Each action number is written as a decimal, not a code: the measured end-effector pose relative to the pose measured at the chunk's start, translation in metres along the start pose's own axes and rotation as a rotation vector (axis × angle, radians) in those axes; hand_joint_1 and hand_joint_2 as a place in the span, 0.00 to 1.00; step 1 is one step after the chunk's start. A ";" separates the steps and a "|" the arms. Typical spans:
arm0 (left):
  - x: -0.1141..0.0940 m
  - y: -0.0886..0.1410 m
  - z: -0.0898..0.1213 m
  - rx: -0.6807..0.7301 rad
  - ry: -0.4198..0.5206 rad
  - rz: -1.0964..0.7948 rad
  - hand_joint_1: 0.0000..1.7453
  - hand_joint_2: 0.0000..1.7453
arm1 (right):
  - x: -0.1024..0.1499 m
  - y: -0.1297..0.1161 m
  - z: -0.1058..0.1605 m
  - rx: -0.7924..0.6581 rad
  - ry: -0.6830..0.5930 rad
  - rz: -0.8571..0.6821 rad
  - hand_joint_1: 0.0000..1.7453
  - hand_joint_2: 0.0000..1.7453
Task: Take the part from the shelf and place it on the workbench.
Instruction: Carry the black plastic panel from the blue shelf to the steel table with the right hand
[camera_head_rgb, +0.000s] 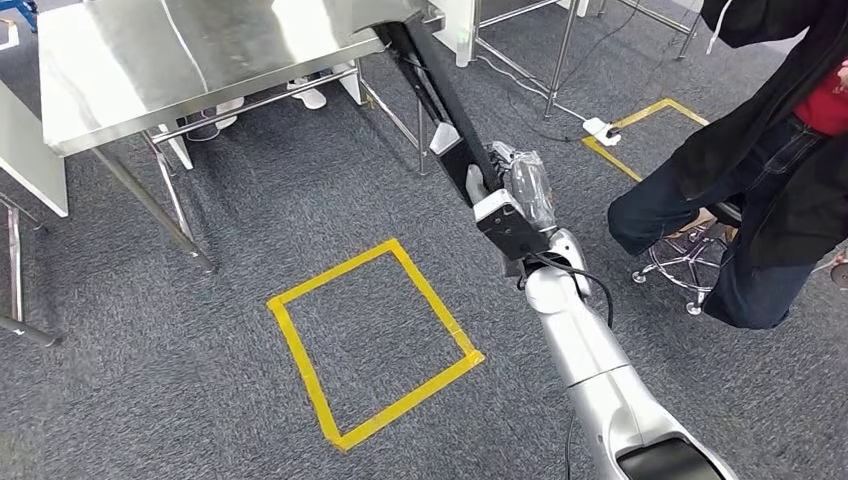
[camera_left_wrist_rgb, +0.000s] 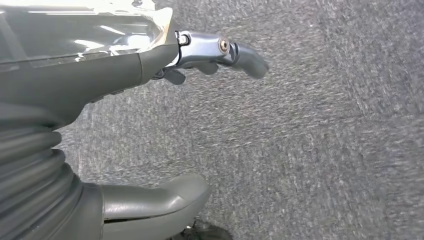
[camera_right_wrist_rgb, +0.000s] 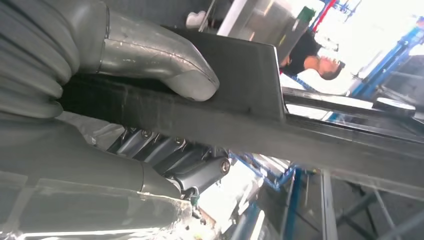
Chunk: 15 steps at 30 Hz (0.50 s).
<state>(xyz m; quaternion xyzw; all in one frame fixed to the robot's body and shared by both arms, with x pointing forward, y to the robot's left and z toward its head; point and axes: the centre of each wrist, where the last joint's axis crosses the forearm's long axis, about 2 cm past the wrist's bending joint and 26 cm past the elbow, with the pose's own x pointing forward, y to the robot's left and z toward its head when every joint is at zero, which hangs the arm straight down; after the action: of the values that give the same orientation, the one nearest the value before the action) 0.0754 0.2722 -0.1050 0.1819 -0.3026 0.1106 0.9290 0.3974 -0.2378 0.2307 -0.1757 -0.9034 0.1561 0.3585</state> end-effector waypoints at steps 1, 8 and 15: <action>0.000 0.000 0.000 0.001 -0.001 0.000 0.00 1.00 | 0.000 0.000 -0.001 -0.002 -0.002 0.001 1.00 1.00; -0.005 0.001 0.002 0.005 0.013 -0.001 0.00 1.00 | -0.001 -0.002 -0.003 -0.002 -0.001 0.025 1.00 1.00; -0.008 0.004 0.003 0.011 0.025 -0.005 0.00 1.00 | -0.004 -0.005 -0.005 0.000 0.009 0.056 1.00 1.00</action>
<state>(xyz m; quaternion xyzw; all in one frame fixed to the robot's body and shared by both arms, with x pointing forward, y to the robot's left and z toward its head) 0.0662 0.2742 -0.1066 0.1864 -0.2897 0.1122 0.9321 0.4021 -0.2430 0.2337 -0.2016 -0.8966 0.1654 0.3580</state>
